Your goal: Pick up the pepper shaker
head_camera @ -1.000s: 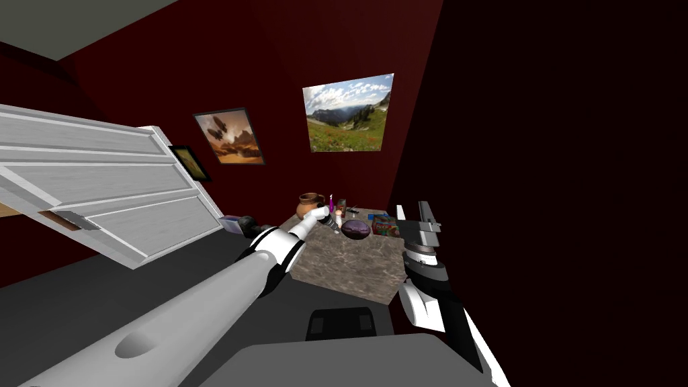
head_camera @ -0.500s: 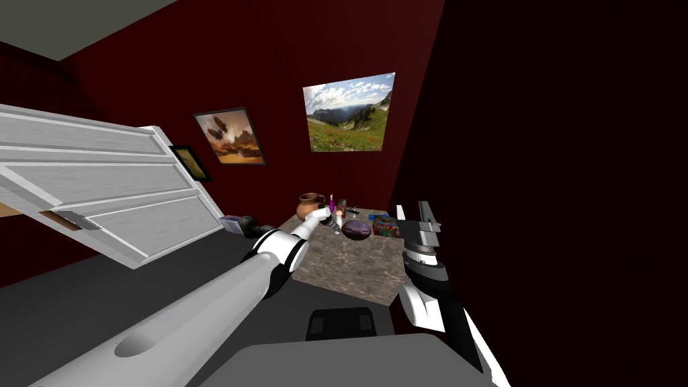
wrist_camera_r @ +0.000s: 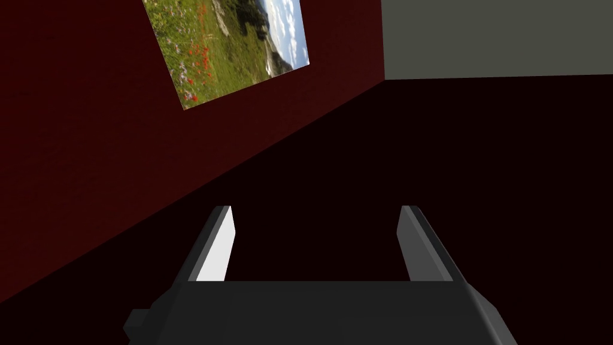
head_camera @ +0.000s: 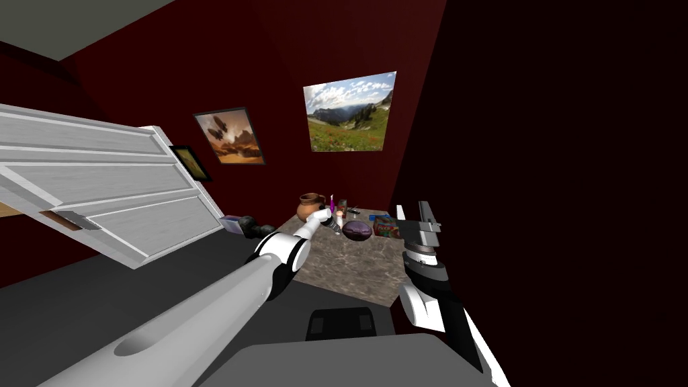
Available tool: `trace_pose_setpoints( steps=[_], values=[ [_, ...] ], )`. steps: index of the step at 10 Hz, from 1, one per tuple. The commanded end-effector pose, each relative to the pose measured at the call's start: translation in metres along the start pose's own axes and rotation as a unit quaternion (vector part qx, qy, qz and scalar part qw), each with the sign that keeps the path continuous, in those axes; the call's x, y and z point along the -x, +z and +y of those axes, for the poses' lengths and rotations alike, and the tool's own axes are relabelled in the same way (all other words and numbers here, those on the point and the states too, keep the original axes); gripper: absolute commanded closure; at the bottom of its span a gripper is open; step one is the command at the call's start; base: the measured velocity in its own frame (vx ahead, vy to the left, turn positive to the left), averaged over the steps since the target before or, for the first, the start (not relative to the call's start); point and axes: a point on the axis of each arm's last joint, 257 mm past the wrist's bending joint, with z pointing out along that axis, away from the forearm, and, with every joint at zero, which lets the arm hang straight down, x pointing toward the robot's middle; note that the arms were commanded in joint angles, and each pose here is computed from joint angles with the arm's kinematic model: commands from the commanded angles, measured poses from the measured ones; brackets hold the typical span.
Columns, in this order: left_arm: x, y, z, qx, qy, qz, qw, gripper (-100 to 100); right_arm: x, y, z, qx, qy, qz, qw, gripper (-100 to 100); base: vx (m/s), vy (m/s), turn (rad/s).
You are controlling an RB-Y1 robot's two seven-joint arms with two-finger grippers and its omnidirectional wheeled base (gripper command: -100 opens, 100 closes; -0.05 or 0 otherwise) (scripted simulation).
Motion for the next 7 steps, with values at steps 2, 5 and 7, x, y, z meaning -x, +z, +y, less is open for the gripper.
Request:
trace_pose_setpoints(
  steps=[2, 5, 7],
  values=[
    [0.0005, 0.0045, 0.0055, 0.003, 0.000, -0.001, 1.0000, -100, 0.0000, 0.0000, 0.0000, 0.000, 0.000, 0.000, 1.0000, 0, 0.010, 0.006, 0.004],
    [0.0009, 0.0030, 0.0034, 0.002, -0.001, 0.000, 1.0000, 100, 0.0000, 0.0000, 0.0000, 0.000, 0.000, 0.000, 1.0000, 0, 0.002, 0.001, 0.000],
    [0.0006, 0.0029, 0.0034, 0.002, -0.001, 0.000, 1.0000, 100, 0.0000, 0.0000, 0.0000, 0.000, 0.000, 0.000, 1.0000, 0, 0.000, 0.000, 0.000]
  ],
)
